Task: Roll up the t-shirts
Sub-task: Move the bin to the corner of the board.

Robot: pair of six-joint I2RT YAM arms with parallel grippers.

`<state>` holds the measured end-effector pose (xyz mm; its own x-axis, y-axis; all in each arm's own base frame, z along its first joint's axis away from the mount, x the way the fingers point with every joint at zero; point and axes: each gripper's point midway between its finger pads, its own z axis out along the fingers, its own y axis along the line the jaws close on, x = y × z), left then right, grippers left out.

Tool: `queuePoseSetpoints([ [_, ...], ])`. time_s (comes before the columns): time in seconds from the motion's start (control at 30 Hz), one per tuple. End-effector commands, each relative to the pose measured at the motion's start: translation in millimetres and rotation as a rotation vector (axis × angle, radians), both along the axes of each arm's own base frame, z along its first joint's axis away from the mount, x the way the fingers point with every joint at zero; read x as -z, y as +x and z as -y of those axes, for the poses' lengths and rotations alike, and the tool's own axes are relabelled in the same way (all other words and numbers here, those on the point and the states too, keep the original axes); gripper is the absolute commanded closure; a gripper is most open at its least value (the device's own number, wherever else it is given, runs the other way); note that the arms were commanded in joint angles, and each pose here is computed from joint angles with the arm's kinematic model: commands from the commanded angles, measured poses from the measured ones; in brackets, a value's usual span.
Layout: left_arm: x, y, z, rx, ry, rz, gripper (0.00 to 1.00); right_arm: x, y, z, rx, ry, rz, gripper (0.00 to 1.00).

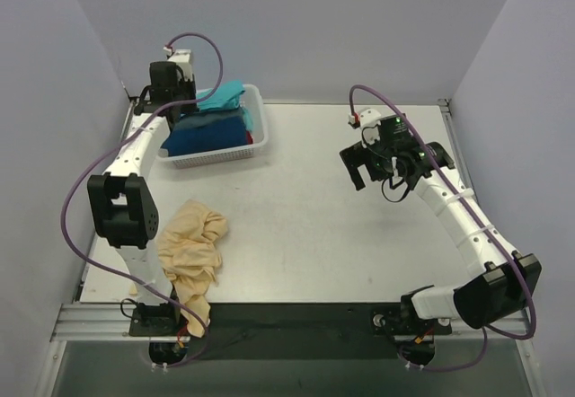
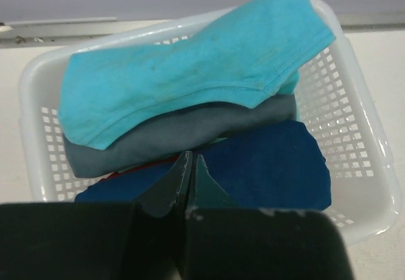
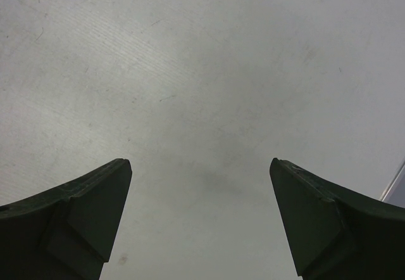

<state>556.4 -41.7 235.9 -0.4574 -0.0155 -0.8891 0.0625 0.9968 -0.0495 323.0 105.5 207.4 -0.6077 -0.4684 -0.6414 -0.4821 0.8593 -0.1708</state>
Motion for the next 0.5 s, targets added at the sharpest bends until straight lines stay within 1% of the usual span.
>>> queuePoseSetpoints([
  [0.0, -7.4, 10.2, -0.7, 0.026, -0.034, 0.012, 1.0, -4.9, 9.6, -0.1, 0.017, 0.014, 0.014, 0.0],
  [0.07, 9.2, 11.7, -24.2, 0.0, 0.002, -0.023, 1.0, -4.6, 10.8, -0.2, 0.022, 0.024, 0.01, 0.0],
  [0.1, 28.9, 13.4, -26.8, -0.004, 0.014, -0.065, 1.0, -3.2, 10.7, 0.6, 0.026, 0.025, 0.003, 0.0],
  [0.13, 39.7, 12.9, -67.3, -0.075, 0.014, -0.096, 1.0, -3.4, 11.0, -0.7, 0.023, 0.027, 0.004, 0.0],
  [0.2, 64.6, 15.1, -91.0, -0.096, 0.032, -0.145, 1.0, -1.7, 12.1, 1.9, 0.029, 0.019, -0.001, 0.0],
  [0.23, 70.0, 15.6, -109.9, -0.122, 0.043, -0.15, 1.0, -1.2, 11.7, 2.7, 0.03, 0.014, -0.004, 0.0],
  [0.27, 74.5, 16.8, -120.6, -0.123, 0.09, -0.156, 1.0, -1.1, 12.0, 3.3, 0.029, 0.008, -0.004, 0.0],
  [0.3, 87.0, 17.4, -130.3, -0.135, 0.11, -0.178, 1.0, 1.9, 12.5, 4.6, 0.033, 0.001, -0.014, 0.0],
  [0.37, 91.7, 21.6, -155.1, -0.169, 0.146, -0.171, 1.0, 2.2, 13.4, 5.5, 0.035, -0.002, -0.018, 0.0],
  [0.4, 106.8, 23.1, -163.0, -0.175, 0.158, -0.198, 1.0, 4.7, 13.7, 5.1, 0.034, -0.004, -0.029, 0.0],
  [0.47, 110.9, 24.1, -189.1, -0.225, 0.236, -0.211, 1.0, 3.3, 15.5, 3.6, 0.033, 0.0, -0.03, 0.01],
])
